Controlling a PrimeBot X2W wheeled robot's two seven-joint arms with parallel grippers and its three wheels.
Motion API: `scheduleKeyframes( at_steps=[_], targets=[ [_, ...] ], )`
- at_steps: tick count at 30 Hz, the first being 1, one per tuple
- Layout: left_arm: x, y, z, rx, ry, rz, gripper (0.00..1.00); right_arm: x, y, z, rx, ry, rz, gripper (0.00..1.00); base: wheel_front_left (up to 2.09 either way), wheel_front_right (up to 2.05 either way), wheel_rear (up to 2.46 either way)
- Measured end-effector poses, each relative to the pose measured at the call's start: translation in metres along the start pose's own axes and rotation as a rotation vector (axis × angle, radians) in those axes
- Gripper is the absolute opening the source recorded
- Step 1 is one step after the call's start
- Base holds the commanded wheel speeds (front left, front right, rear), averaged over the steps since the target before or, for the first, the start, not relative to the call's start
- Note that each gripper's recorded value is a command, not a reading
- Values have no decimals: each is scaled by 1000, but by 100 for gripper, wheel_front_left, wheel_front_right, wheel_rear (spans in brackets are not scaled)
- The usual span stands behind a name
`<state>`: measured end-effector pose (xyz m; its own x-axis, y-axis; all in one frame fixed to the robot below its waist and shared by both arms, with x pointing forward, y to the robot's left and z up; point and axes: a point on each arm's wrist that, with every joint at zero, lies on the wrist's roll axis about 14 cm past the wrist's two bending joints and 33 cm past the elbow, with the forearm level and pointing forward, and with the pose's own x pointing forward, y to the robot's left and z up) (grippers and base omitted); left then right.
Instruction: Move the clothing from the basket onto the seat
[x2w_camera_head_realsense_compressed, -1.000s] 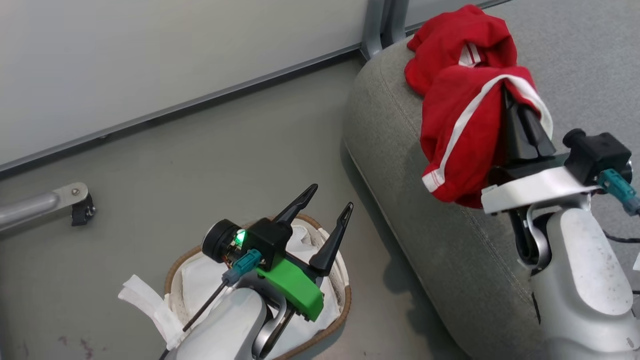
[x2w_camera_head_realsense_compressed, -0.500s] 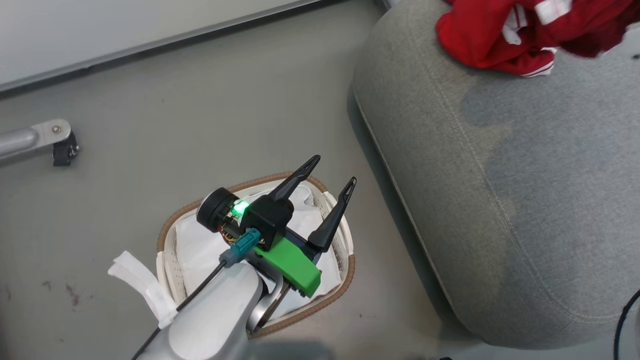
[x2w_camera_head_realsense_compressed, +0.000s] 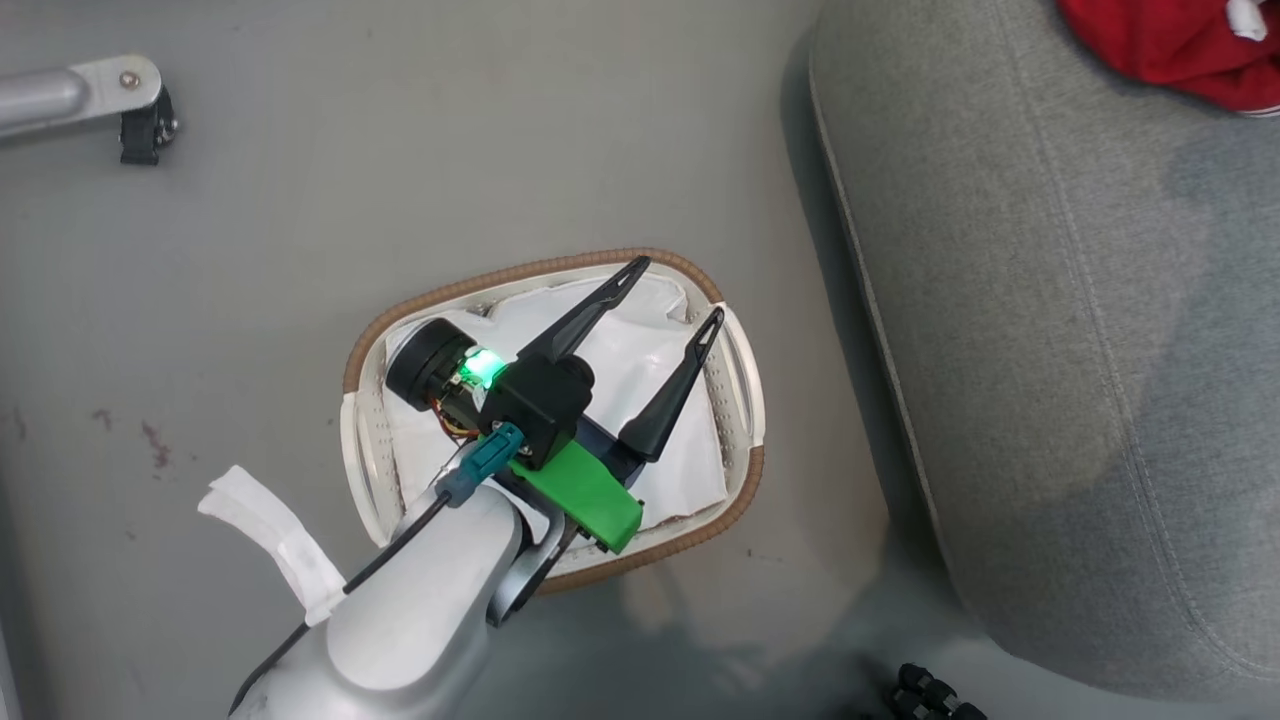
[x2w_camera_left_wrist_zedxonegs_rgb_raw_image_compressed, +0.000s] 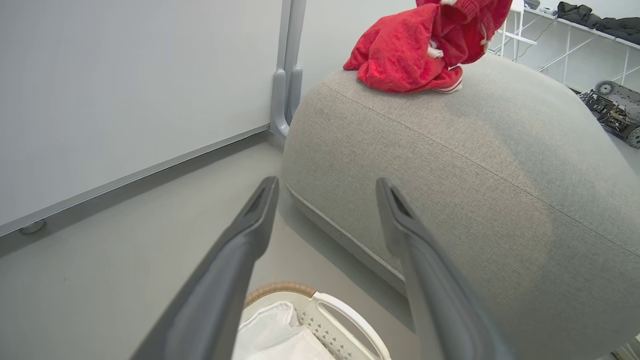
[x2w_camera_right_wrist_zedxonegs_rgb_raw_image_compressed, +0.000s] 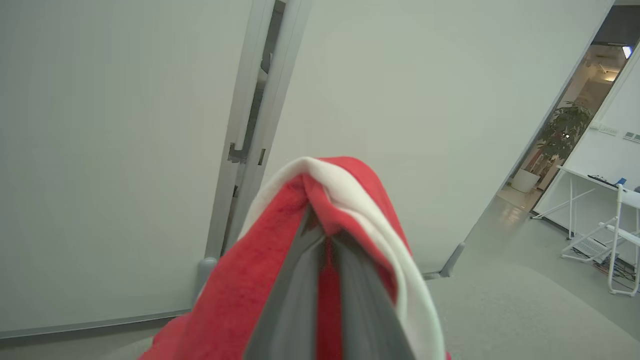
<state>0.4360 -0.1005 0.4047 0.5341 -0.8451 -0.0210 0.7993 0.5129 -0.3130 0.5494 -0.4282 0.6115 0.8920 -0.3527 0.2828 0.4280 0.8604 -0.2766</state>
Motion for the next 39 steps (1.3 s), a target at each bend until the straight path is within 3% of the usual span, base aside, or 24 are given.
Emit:
scheduleKeyframes(
  at_steps=[8,14,15,17,18,19,30,39],
  targets=[
    [-4,23,-30,-48,43,44,100,-31,36,-108,38,251,14,0,0,0,0],
    [-7,29,-43,-67,66,57,100,-43,46,-132,36,308,22,0,0,0,0],
    [-7,29,-43,-67,67,58,100,-44,46,-132,36,308,21,5,0,0,0],
    [-6,28,-43,-66,68,55,100,-46,44,-130,30,306,20,38,0,0,0],
    [-6,27,-43,-64,67,54,100,-49,43,-129,31,308,19,84,0,0,0],
    [-5,26,-42,-63,67,52,100,-51,43,-129,32,310,18,100,0,0,0],
    [-3,16,-15,-50,18,60,100,-78,43,-107,27,286,56,100,0,0,0],
    [-10,5,21,-45,-52,109,100,-86,34,-64,13,202,91,100,0,0,0]
  ],
)
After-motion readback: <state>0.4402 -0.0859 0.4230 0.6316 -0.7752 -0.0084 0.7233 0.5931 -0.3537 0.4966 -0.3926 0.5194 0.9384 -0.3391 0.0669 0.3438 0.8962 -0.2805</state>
